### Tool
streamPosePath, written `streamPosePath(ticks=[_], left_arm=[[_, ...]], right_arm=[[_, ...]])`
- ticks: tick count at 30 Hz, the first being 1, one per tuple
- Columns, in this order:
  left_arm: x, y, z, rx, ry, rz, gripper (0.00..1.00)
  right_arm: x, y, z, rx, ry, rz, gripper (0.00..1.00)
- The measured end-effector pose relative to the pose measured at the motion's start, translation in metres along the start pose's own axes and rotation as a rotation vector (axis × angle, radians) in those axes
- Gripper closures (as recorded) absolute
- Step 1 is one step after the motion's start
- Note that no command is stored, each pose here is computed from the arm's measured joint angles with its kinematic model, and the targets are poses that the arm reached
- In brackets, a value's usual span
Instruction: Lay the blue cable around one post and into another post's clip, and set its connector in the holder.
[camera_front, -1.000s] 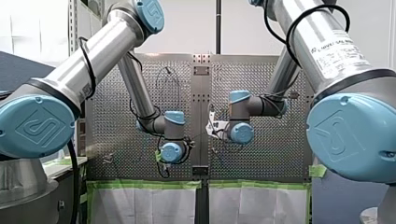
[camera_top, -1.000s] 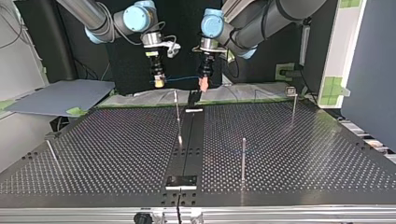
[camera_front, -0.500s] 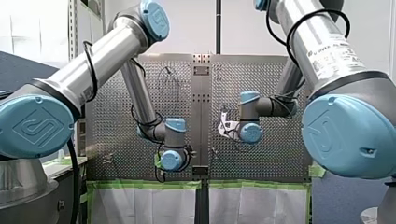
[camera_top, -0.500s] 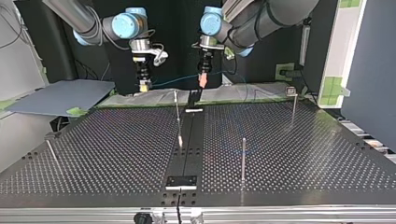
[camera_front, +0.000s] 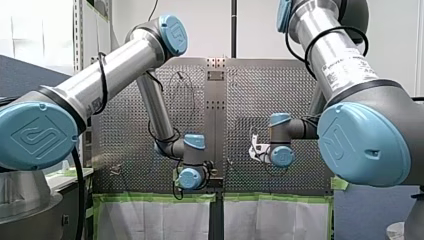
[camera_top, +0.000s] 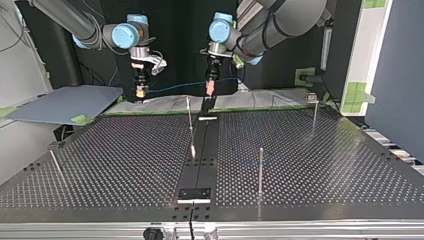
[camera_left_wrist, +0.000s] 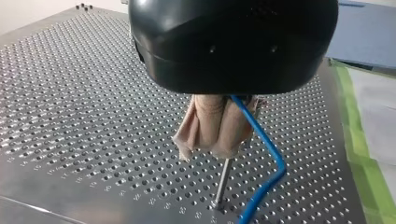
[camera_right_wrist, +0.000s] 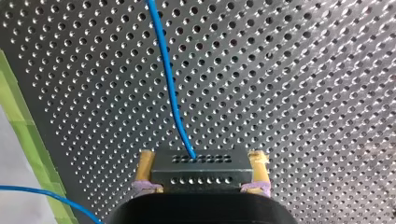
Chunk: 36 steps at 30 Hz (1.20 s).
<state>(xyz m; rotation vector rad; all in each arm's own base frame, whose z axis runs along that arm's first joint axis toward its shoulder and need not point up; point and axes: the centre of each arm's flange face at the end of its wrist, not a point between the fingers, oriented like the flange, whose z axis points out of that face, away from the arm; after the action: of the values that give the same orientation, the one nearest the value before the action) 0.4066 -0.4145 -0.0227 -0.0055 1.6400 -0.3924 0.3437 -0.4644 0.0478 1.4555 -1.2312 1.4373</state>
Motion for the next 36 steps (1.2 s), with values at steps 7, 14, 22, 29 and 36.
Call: streamPosePath(ticks=[7, 14, 22, 29, 36], left_arm=[[-0.002, -0.003, 0.005, 0.005, -0.006, -0.002, 1.00], [-0.003, -0.006, 0.009, 0.024, 0.001, -0.005, 1.00], [-0.001, -0.005, 0.014, 0.031, 0.021, -0.001, 1.00], [0.025, 0.000, 0.020, 0.022, 0.079, 0.033, 1.00], [0.035, 0.000, 0.021, 0.022, 0.097, 0.029, 1.00]], right_arm=[[-0.001, 0.009, 0.005, -0.013, 0.013, 0.005, 1.00], [-0.012, 0.012, 0.016, -0.016, -0.005, 0.003, 1.00], [-0.015, 0.011, 0.026, -0.010, -0.006, 0.005, 1.00], [-0.012, 0.014, 0.034, -0.017, -0.014, 0.005, 1.00], [-0.006, 0.024, 0.045, -0.036, -0.038, 0.005, 1.00]])
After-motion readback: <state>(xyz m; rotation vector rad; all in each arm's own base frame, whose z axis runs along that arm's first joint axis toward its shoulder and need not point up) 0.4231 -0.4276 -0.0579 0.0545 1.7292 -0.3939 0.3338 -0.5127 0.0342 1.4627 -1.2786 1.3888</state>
